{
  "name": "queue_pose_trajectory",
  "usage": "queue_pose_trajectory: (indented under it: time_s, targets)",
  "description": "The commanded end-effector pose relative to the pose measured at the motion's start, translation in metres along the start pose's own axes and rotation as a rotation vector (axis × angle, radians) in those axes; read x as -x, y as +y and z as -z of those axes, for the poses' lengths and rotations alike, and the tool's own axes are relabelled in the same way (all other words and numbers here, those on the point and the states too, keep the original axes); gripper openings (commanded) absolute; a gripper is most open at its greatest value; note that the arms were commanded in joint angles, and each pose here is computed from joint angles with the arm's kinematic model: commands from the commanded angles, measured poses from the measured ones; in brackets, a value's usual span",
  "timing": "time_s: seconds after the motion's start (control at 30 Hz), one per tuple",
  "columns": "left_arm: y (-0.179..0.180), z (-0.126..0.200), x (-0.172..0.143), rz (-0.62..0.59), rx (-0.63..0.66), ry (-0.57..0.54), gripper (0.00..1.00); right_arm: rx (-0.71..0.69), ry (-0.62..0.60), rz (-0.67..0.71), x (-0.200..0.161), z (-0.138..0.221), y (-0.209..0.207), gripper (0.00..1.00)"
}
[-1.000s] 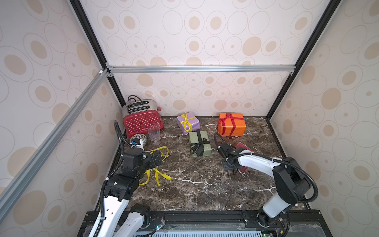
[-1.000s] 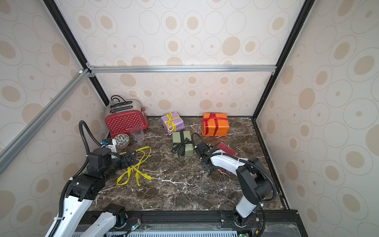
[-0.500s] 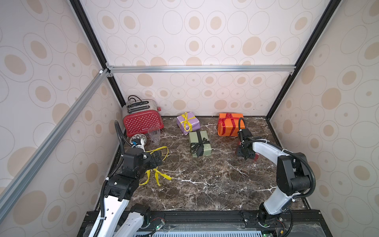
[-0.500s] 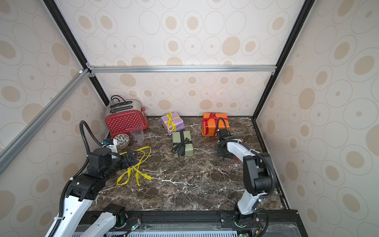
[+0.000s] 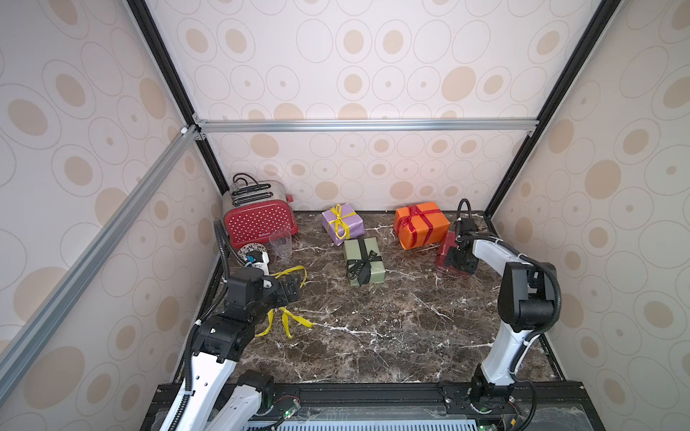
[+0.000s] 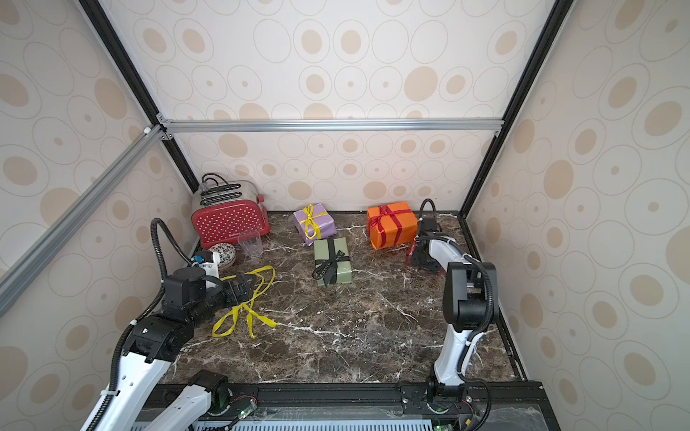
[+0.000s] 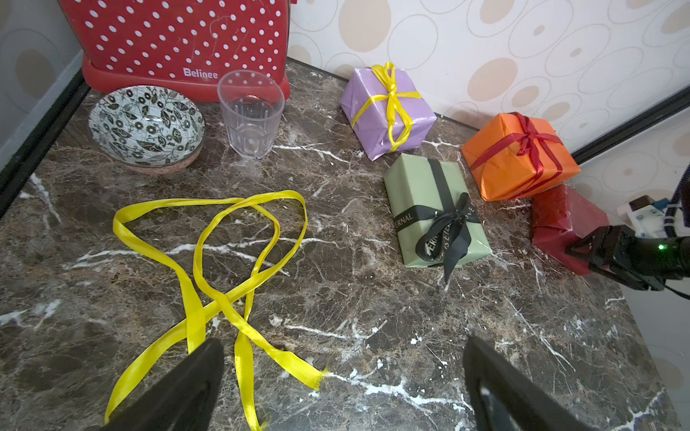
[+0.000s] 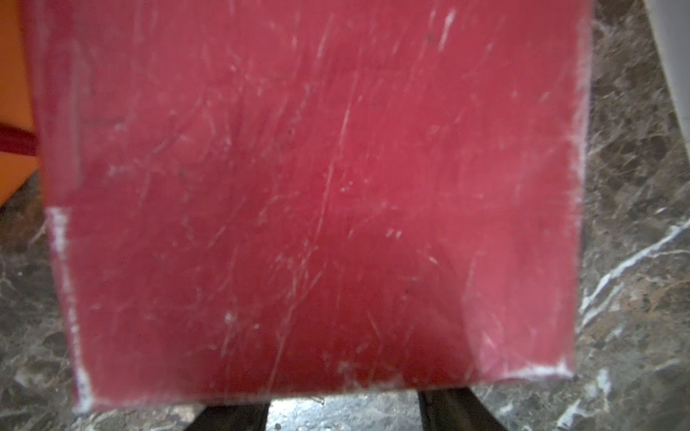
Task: Untie the ribbon bows on the gift boxes
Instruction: Move the gift box to the center of the board.
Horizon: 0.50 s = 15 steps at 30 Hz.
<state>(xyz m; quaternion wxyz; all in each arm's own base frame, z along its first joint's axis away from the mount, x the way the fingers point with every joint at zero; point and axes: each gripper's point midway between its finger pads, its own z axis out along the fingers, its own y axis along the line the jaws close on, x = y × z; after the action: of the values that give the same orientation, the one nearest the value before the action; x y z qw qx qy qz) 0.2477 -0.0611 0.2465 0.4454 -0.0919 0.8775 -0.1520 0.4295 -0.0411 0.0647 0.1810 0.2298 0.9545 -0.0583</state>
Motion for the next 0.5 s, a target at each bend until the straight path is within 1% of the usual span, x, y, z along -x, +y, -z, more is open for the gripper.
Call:
queue_pose_trajectory:
  time_s: [0.0,0.2,0.33,0.47]
  targets:
    - [-0.006,0.0,-0.001,-0.008,-0.024,0.0,0.99,-0.062,0.023,-0.055,0.005,-0.001,-0.021,0.61]
    - [-0.008,0.0,-0.001,-0.01,-0.034,0.001,0.99,-0.04,-0.015,-0.099,0.015,0.012,-0.023,0.62]
    - [-0.009,-0.001,-0.002,-0.01,-0.039,0.007,0.99,-0.001,-0.05,-0.151,0.017,0.036,-0.023,0.61]
    - [-0.011,-0.001,-0.002,-0.011,-0.051,0.01,0.99,0.108,-0.118,-0.233,0.016,0.07,-0.011,0.59]
